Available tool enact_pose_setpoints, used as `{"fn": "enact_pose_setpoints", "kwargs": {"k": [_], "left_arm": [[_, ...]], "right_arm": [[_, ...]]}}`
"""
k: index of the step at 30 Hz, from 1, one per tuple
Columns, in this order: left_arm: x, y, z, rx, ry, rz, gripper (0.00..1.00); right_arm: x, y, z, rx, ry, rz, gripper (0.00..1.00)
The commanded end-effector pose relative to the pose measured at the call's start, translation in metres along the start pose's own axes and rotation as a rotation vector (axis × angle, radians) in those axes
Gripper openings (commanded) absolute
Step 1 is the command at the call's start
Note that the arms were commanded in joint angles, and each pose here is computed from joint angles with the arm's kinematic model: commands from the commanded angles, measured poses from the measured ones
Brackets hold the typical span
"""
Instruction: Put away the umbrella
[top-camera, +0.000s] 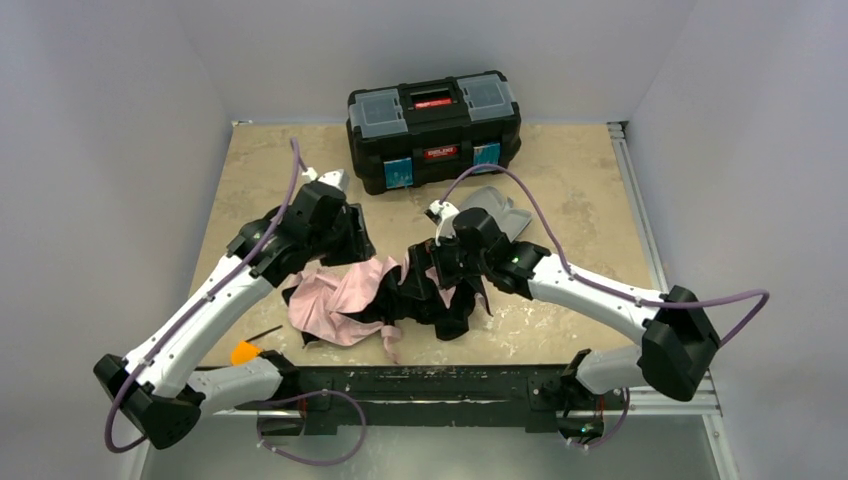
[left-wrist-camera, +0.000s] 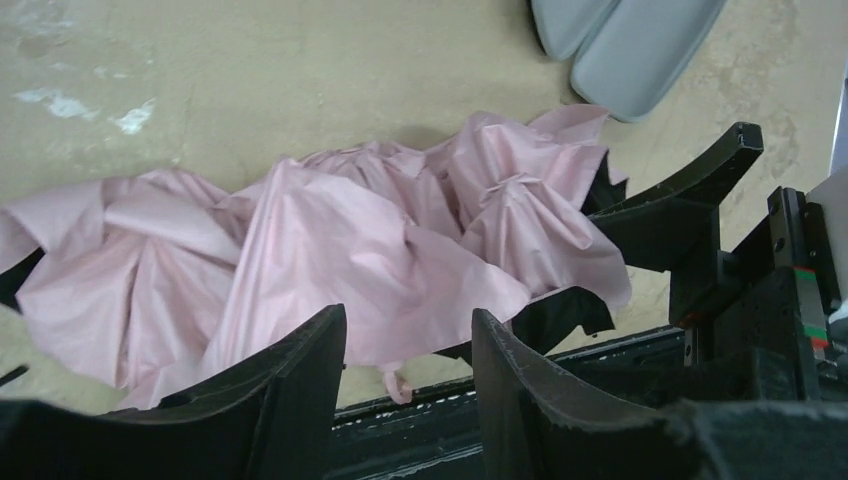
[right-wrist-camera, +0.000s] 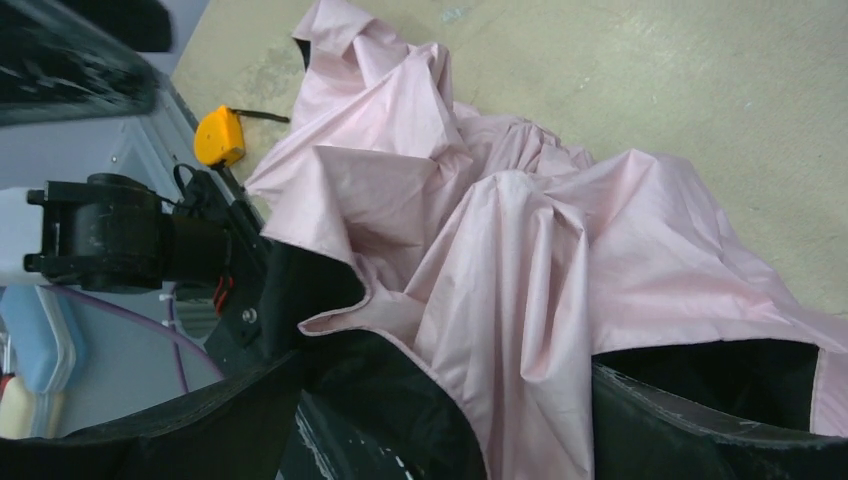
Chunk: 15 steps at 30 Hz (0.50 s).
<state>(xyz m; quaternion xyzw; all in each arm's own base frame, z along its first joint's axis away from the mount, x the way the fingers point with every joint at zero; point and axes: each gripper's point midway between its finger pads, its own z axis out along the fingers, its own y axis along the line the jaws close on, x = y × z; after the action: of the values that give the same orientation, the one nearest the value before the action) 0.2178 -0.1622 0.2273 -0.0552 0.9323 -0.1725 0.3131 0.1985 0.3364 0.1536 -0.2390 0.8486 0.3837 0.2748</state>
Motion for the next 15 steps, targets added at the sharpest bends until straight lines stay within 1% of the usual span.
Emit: {"fn": "enact_pose_setpoints", "kwargs": {"k": [1,3,6,9,11,15], "left_arm": [[-0.024,-0.045,0.003,0.159,-0.066,0.075,0.48],[-0.021,-0.050,0.006,0.171,-0.060,0.129,0.50],[-0.016,-0.049,0.008,0.140,-0.058,0.198,0.53],[-0.015,-0.050,0.008,0.103,-0.057,0.248,0.54],[-0.019,-0.045,0.010,0.044,-0.070,0.277,0.54],[-0.025,-0.040,0.021,-0.044,-0.071,0.339,0.50]], "right_arm": [[-0.027,0.014,-0.026,0.004,-0.071,-0.065,0.99],[-0.027,0.014,-0.029,0.012,-0.081,-0.064,0.99],[-0.026,0.014,-0.033,0.018,-0.078,-0.065,0.99],[-0.026,0.012,-0.037,0.030,-0.086,-0.064,0.99],[-0.028,0.010,-0.041,0.049,-0.093,-0.062,0.99],[-0.032,0.009,-0.048,0.069,-0.115,-0.059,0.99]]}}
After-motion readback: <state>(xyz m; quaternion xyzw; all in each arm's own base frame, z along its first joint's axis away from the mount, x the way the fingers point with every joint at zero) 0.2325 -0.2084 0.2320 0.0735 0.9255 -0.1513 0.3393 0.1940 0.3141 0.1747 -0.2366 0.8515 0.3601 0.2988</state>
